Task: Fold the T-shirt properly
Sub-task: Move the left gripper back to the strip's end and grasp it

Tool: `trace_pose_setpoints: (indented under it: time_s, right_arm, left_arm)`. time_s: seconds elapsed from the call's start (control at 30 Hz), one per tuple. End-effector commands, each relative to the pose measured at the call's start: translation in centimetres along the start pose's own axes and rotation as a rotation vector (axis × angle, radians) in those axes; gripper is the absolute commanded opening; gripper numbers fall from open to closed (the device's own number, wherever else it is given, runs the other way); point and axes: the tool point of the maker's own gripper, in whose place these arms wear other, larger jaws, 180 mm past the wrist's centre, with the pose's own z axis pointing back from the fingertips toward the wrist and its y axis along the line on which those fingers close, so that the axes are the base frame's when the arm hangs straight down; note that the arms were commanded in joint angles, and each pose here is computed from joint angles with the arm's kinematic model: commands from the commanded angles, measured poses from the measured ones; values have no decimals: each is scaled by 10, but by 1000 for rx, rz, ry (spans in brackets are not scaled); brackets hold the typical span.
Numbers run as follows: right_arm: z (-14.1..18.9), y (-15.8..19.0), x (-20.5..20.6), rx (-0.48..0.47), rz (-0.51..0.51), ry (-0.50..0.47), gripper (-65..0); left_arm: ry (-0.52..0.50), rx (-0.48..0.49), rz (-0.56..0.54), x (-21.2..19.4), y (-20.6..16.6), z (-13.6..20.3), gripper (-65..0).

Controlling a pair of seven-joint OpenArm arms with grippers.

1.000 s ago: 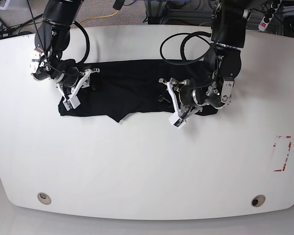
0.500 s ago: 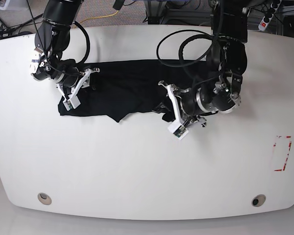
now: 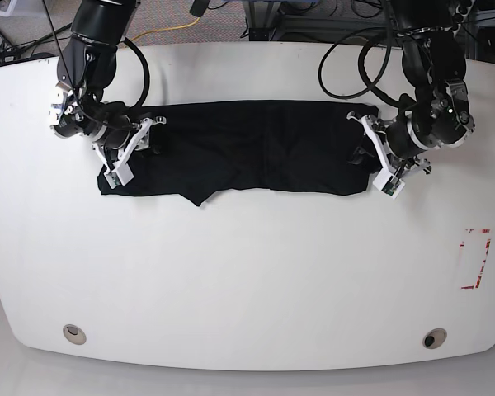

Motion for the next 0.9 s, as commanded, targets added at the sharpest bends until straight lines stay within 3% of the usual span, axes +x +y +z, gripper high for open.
trace_pose_setpoints:
  time_s: [0.0, 0.1, 0.23, 0.37, 0.5, 0.63, 0.87]
  right_arm:
    - [5, -1, 17, -1, 20, -48, -457]
    - [4, 1, 17, 2, 21, -47, -457]
    - [5, 0, 18, -1, 22, -52, -457]
    - [14, 3, 29, -21, 67, -68, -444]
    - [34, -3, 47, -79, 111, -85, -303]
    - [59, -27, 63, -161, 54, -130, -157]
    - [83, -82, 58, -230, -100, -155, -90]
  left_arm:
    - [-40, -15, 8, 8, 1, -2, -542]
    - [-16, -27, 36, -2, 3, -8, -590]
    - [22, -53, 91, -20, 3, -19, -590]
    - [-20, -58, 148, -19, 6, -28, -590]
    - [2, -69, 221, -33, 8, -39, -590]
    - [4, -78, 222, -31, 7, -43, -590]
    - [3, -78, 216, -30, 7, -43, -590]
